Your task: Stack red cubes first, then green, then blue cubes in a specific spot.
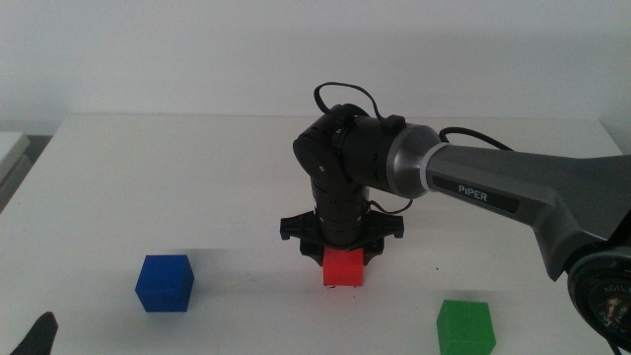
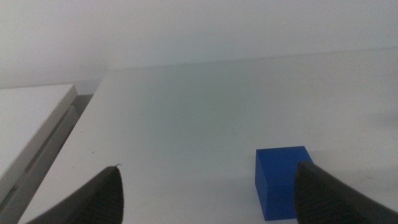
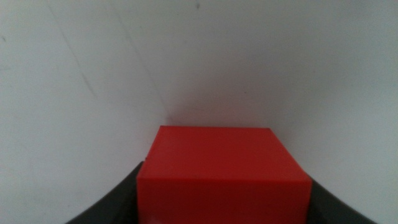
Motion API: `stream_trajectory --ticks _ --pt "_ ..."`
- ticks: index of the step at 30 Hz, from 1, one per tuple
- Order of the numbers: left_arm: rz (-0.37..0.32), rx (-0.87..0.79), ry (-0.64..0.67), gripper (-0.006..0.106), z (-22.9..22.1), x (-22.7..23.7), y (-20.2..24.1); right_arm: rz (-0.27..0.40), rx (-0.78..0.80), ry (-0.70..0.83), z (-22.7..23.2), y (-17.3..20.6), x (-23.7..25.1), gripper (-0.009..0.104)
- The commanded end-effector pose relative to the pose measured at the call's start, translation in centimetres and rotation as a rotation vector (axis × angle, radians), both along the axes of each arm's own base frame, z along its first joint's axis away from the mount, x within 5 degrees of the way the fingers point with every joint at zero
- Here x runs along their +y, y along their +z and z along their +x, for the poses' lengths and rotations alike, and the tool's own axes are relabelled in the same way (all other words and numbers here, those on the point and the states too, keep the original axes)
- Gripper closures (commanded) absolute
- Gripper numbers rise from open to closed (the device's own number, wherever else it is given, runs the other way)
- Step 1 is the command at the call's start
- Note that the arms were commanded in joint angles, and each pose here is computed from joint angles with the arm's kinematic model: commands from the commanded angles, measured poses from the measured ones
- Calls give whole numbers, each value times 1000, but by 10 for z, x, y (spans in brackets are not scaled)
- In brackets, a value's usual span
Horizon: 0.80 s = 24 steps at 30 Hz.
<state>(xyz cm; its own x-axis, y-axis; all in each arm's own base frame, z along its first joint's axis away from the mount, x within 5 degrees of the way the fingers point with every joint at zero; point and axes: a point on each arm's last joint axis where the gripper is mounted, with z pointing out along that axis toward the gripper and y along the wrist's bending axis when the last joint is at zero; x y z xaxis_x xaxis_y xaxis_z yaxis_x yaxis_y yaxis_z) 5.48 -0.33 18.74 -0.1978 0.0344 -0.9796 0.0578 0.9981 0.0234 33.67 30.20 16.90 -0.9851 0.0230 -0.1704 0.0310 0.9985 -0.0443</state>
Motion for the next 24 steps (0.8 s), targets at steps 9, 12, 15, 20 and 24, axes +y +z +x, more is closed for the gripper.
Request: stream_trajectory --ticks 9,12,15,20,24 --pt "-3 -15 2 7 0 0 1 -35 -13 6 1 2 -2 53" --pt "-3 -15 2 7 0 0 1 -45 -22 12 2 2 -2 29" --pt "-3 -15 2 7 0 0 1 -32 -43 34 1 13 -3 9" --pt "-3 -15 2 7 0 0 1 50 -185 140 -23 110 -19 2" --pt "-3 -15 2 7 0 0 1 46 -251 161 -59 157 -56 2"
